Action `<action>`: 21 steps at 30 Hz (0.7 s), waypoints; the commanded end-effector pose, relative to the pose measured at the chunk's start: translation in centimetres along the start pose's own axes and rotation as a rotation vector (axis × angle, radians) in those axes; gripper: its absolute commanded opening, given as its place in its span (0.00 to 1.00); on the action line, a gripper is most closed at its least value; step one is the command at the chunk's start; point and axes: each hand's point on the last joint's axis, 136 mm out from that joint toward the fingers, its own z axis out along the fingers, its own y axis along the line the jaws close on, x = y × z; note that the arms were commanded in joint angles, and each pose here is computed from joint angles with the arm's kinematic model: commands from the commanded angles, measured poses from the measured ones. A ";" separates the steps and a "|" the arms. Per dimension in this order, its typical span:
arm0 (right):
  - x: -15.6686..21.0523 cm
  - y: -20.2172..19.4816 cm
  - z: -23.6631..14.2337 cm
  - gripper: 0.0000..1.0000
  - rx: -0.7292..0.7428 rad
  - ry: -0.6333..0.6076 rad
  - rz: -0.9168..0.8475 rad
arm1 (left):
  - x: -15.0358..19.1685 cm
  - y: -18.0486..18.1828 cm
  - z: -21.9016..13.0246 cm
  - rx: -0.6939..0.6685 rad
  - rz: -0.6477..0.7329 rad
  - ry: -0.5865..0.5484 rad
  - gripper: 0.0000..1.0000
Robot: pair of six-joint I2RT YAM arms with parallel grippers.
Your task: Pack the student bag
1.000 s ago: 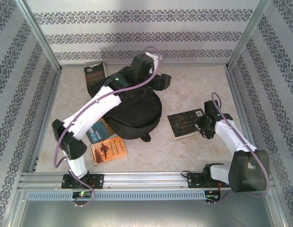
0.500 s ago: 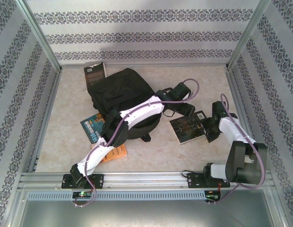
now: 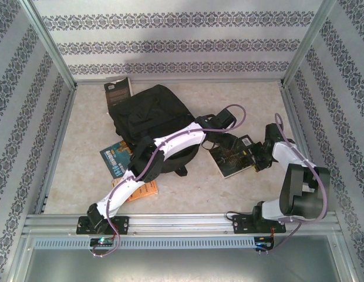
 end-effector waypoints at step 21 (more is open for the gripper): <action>-0.2 3.2 2.2 0.63 -0.123 0.146 -0.128 | 6.2 2.2 1.0 0.047 -0.158 0.181 0.62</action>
